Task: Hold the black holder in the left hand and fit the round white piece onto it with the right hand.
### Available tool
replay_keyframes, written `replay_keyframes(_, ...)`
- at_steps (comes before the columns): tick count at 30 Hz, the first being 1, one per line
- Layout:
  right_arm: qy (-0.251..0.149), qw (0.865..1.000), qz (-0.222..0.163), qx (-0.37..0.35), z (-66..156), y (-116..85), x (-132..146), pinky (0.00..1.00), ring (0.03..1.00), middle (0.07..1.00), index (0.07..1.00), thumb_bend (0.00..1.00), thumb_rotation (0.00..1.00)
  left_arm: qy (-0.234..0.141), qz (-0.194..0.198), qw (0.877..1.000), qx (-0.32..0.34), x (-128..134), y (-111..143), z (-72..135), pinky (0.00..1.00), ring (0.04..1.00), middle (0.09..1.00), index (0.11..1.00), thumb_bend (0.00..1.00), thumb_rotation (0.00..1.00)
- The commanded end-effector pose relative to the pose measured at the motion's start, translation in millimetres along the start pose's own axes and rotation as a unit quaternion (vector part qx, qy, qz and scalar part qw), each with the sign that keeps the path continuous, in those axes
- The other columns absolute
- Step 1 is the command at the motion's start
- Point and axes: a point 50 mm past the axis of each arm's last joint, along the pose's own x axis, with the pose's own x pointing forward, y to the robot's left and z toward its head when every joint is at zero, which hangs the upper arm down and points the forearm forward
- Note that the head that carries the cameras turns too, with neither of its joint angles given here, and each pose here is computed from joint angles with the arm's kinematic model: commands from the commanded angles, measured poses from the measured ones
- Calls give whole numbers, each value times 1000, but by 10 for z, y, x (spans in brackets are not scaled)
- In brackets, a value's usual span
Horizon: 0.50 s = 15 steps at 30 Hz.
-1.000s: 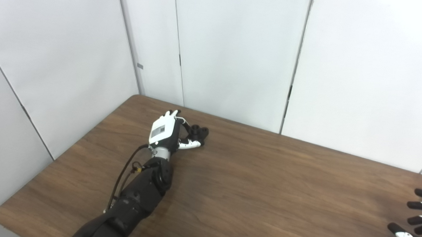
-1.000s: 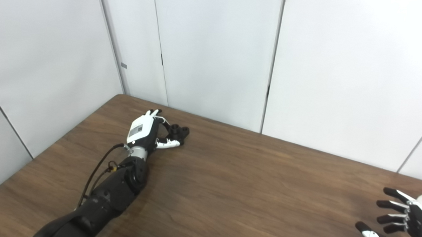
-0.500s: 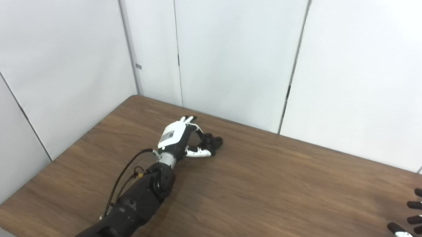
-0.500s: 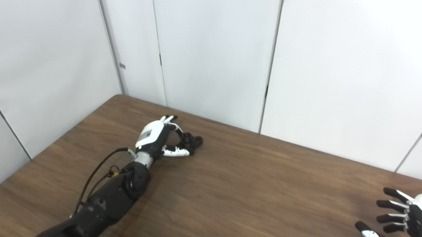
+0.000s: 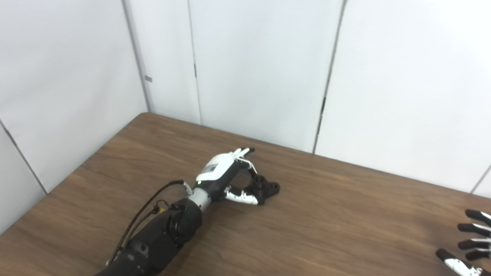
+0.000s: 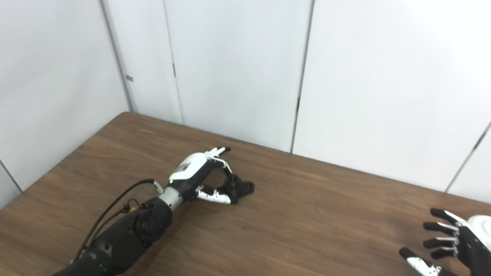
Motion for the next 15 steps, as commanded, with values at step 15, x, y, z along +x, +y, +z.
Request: replay_keyframes(15,-70,997,-19,19,57,-37,132,452,543,658,758,525,0,-133,-112,983,63,172,-452,535,1000,1000,986,483,522,75)
